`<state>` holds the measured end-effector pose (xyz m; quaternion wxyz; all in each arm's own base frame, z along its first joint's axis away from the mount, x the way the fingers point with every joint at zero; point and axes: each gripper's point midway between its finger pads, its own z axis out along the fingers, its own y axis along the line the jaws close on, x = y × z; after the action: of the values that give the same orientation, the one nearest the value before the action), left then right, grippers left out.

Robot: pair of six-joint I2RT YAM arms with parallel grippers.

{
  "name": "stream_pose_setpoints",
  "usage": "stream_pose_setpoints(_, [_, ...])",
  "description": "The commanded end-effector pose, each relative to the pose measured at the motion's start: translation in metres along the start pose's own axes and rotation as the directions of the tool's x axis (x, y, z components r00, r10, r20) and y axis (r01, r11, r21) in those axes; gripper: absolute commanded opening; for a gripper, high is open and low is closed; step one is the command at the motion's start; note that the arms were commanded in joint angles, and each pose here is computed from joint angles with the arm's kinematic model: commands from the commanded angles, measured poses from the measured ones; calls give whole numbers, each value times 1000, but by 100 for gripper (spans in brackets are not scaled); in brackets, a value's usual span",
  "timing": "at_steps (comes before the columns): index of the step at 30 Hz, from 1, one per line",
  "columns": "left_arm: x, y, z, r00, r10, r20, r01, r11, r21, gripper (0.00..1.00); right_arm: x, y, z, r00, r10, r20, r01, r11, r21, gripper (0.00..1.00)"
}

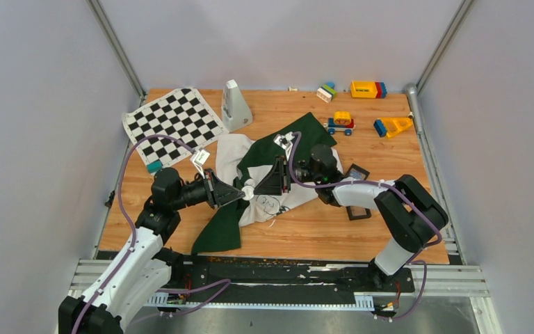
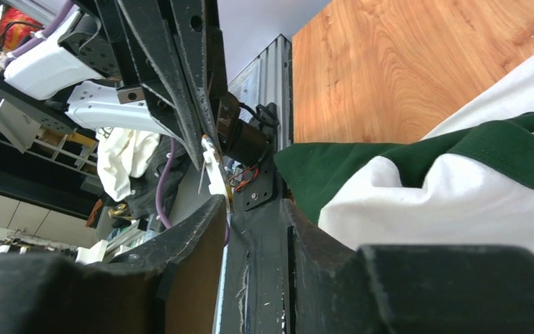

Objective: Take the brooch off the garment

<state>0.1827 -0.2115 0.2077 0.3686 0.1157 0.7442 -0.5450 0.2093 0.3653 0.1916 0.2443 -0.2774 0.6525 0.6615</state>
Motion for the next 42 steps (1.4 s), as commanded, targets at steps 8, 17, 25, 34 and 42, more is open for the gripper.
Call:
stream_pose_setpoints(8, [-6,-12,2,1000,31,5,-31,997,69,0,-4,23,-2,998,-62,-9,60,993,-106,28])
stream_pose_setpoints(17, [-10,-15,4,999,35,3,-35,996,77,0,-3,25,0,998,-59,-16,57,992,-112,0])
stream_pose_setpoints(25, [-16,-13,2,998,41,44,-43,998,52,50,-2,20,2,999,-32,-20,30,994,-104,0])
stream_pose_setpoints(34, [-17,-6,3,998,41,45,-41,999,11,60,0,18,4,999,-14,-30,10,994,-109,0])
stream_pose_setpoints(42, [-9,6,7,999,46,28,-45,999,-27,62,1,18,4,999,-1,-35,-3,992,-124,0])
